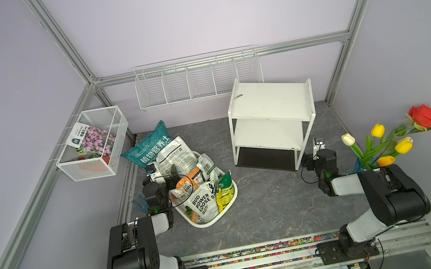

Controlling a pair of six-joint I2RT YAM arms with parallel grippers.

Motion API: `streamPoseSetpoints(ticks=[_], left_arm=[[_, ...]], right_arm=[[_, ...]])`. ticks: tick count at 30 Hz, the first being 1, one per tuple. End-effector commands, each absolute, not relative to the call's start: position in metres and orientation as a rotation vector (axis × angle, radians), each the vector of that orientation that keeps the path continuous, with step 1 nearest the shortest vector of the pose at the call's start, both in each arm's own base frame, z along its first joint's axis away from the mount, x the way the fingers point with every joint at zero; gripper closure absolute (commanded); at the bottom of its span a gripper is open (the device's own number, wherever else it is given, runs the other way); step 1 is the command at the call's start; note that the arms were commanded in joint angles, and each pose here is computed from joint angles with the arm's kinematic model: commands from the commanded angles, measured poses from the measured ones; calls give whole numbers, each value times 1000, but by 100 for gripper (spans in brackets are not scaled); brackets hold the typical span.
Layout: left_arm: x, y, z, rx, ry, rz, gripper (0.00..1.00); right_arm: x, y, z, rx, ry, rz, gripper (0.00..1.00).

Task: Take down the fertilizer bag from the shelf
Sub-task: Reset both arms

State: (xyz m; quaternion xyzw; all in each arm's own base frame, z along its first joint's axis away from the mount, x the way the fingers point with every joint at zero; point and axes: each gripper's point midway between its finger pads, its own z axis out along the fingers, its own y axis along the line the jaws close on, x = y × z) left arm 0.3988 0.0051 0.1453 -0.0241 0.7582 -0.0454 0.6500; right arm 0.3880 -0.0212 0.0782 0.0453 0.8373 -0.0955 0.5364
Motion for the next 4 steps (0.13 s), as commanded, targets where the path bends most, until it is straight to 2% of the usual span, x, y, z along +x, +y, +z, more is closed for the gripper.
streamPoseSetpoints(ticks=[1,4], left_arm=[[398,0,119,-10,1823,-103,0],[398,-1,119,-11,1823,-102,0]], right_arm=[[396,-8,89,59,1966,-165,1],[395,-8,91,60,1958,-164,1]])
